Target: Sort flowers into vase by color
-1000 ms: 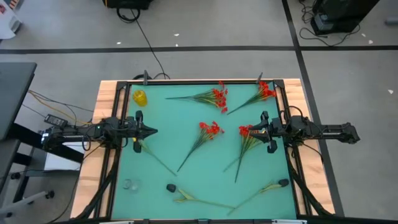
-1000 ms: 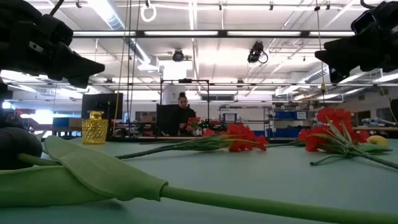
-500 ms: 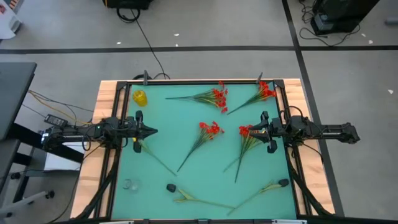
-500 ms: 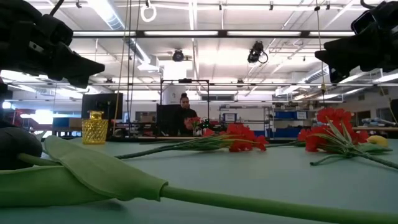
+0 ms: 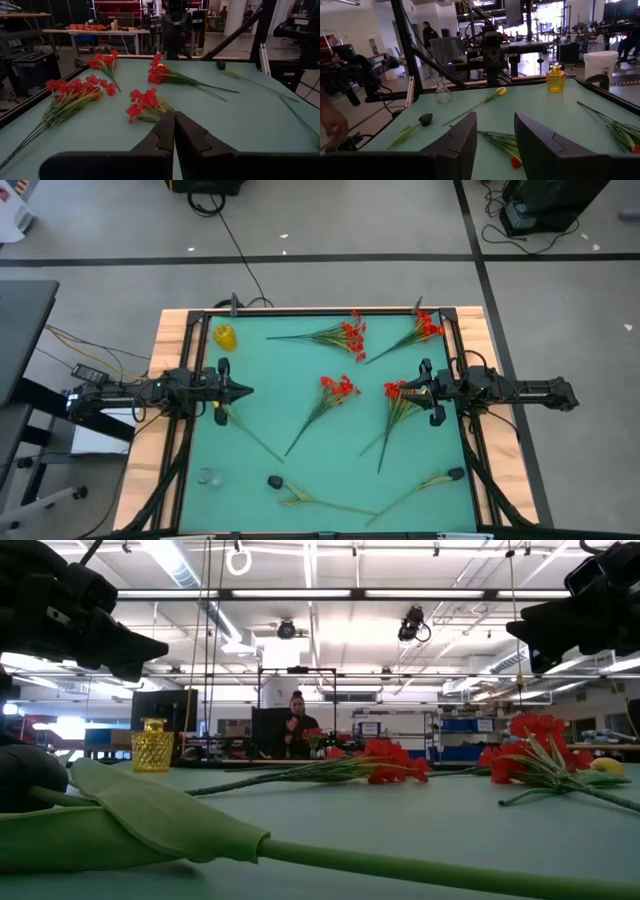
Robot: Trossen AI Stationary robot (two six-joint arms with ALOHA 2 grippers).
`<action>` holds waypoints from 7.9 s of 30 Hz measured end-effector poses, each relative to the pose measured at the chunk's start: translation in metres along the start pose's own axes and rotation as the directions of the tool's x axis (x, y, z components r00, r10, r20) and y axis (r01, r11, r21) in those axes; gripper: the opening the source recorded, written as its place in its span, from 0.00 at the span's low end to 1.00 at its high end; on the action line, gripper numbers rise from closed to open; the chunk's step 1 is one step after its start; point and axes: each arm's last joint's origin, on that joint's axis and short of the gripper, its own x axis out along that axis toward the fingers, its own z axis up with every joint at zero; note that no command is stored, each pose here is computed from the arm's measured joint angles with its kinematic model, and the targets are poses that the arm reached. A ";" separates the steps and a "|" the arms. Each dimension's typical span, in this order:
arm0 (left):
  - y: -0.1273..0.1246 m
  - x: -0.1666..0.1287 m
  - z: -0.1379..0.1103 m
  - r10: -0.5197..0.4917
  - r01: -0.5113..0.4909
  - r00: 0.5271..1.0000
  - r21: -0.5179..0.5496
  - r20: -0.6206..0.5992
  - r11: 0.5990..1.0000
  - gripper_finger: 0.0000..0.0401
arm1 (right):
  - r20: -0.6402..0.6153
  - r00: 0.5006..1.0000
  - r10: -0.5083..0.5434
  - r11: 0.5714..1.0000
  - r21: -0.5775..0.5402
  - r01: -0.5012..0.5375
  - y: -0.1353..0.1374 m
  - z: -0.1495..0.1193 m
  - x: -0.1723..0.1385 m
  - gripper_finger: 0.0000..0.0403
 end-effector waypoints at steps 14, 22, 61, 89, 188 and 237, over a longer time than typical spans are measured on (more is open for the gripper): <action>0.000 0.000 0.000 0.000 0.000 1.000 0.000 0.000 1.000 0.04 | 0.043 0.999 -0.001 0.999 -0.048 0.003 0.000 0.004 0.000 0.35; 0.000 0.000 0.000 0.000 0.000 1.000 0.000 0.001 1.000 0.04 | 0.279 0.934 -0.221 0.957 0.246 0.153 -0.004 0.025 -0.004 0.35; 0.004 -0.001 0.012 0.154 0.036 0.980 -0.872 0.127 0.488 0.04 | -0.249 0.914 -0.321 0.090 0.952 0.291 -0.010 0.013 0.043 0.35; 0.002 0.000 0.001 0.090 -0.038 0.996 -0.827 0.016 0.561 0.04 | -0.944 0.288 0.163 -0.183 0.258 0.949 0.057 -0.002 0.108 0.65; 0.032 0.152 0.168 0.119 -0.125 0.992 -0.188 -0.044 0.974 0.54 | -0.249 0.964 -0.090 0.996 -0.001 0.093 -0.057 0.119 0.253 0.05; 0.076 0.043 0.210 0.439 -0.443 0.896 -0.060 -0.073 0.895 0.03 | -0.190 0.962 -0.198 0.976 0.053 0.211 0.003 0.230 0.070 0.04</action>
